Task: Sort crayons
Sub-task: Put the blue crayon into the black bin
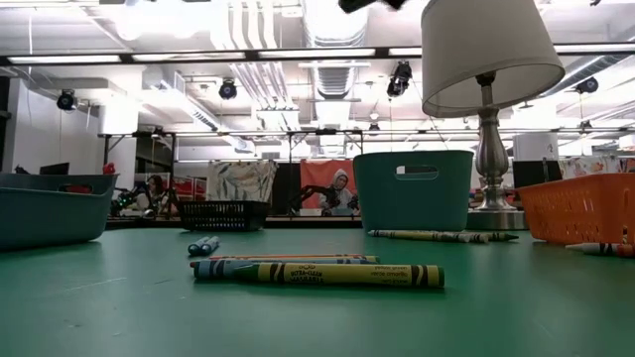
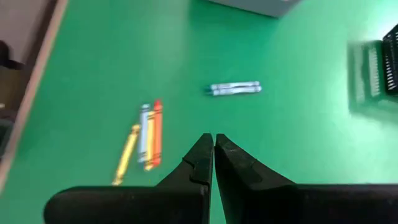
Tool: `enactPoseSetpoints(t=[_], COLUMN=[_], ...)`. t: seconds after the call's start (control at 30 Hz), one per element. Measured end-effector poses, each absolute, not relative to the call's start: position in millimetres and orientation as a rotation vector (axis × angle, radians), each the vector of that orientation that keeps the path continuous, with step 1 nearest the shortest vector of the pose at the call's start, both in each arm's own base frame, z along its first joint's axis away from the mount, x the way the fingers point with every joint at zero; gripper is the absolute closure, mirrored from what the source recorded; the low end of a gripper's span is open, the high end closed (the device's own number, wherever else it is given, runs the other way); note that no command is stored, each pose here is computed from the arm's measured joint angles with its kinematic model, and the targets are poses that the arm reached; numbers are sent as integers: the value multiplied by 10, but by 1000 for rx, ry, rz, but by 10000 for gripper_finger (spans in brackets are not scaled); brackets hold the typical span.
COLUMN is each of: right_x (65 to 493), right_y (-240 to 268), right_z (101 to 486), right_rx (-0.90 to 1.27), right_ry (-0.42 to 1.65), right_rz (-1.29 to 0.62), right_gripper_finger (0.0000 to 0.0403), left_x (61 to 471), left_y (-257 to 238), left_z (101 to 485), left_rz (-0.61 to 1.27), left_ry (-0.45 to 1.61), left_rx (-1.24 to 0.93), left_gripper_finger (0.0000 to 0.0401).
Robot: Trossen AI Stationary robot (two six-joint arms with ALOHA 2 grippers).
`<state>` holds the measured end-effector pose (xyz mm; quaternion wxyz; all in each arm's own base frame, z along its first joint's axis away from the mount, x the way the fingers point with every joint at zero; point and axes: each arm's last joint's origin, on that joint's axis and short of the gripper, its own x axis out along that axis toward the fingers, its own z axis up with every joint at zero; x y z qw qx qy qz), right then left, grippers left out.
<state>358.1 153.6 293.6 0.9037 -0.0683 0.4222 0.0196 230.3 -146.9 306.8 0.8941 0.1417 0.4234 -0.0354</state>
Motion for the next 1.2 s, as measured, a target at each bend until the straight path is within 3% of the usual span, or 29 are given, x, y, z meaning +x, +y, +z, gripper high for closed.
enactPoseSetpoints(t=[0.27,0.53,0.87,1.2], right_x=[3106,2782,2628,2599], right_y=[1510,1395,1318,1297], right_z=[3049,3109,2985,2863], right_rx=[-107,-66,-73,-50], right_ry=[741,684,635,643], right_rz=[74,66,9,-11], right_gripper_finger=[394,394,394,394], left_x=[2727,2999,3174,3193], left_y=[-1290,-1118,-1116,-1089], left_z=[2628,2168,1745,1694], left_rz=[-356,-476,-460,-496], left_ry=[1099,1264,1361,1371], left_rx=[456,621,739,828], left_gripper_finger=[353,353,353,328])
